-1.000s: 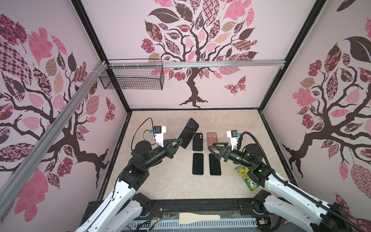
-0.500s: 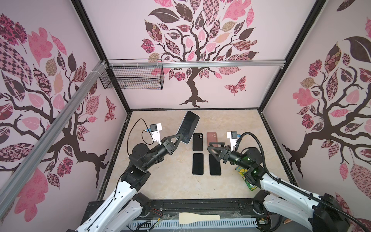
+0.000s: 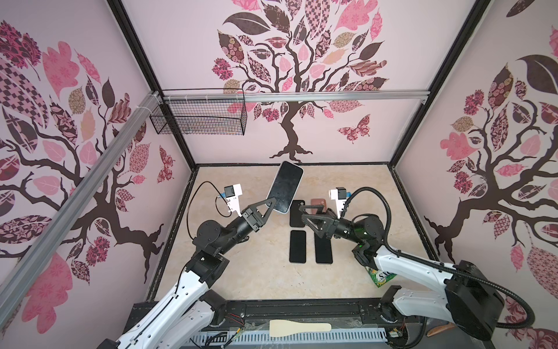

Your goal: Take the phone out of the phone case

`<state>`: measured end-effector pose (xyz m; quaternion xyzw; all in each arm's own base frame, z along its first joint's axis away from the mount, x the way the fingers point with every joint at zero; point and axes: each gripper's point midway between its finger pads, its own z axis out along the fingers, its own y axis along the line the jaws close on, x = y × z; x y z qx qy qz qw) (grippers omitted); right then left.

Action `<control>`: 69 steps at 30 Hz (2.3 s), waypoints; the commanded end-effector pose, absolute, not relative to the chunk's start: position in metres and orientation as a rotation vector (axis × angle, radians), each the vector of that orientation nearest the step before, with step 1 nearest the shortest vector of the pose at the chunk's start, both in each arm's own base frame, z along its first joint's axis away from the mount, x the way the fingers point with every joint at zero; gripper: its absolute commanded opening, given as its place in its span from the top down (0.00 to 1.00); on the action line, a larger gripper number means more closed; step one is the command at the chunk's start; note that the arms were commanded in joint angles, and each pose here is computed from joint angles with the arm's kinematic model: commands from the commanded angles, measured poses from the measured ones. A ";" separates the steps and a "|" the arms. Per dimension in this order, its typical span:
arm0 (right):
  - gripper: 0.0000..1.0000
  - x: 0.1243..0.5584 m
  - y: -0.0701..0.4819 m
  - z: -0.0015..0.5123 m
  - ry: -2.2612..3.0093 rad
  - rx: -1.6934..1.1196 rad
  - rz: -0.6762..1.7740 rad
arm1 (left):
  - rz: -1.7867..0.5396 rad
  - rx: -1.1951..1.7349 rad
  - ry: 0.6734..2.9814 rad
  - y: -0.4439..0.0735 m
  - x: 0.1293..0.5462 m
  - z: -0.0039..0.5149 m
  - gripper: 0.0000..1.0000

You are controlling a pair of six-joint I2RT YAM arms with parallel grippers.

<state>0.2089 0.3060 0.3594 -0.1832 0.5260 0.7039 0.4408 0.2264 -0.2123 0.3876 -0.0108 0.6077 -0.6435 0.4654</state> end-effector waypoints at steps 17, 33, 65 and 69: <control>0.51 0.207 0.349 0.402 1.204 -0.495 1.927 | -1.648 0.090 1.375 -0.217 0.209 0.410 1.00; 0.76 0.208 0.350 0.403 1.225 -0.495 1.912 | -1.656 0.136 1.389 -0.224 0.207 0.409 1.00; 1.00 0.204 0.297 0.333 1.485 -0.844 0.988 | -0.806 0.658 1.290 -0.207 0.201 0.440 0.18; 1.00 0.199 0.284 0.332 1.444 -0.888 0.885 | -0.777 0.730 1.242 -0.211 0.197 0.444 0.18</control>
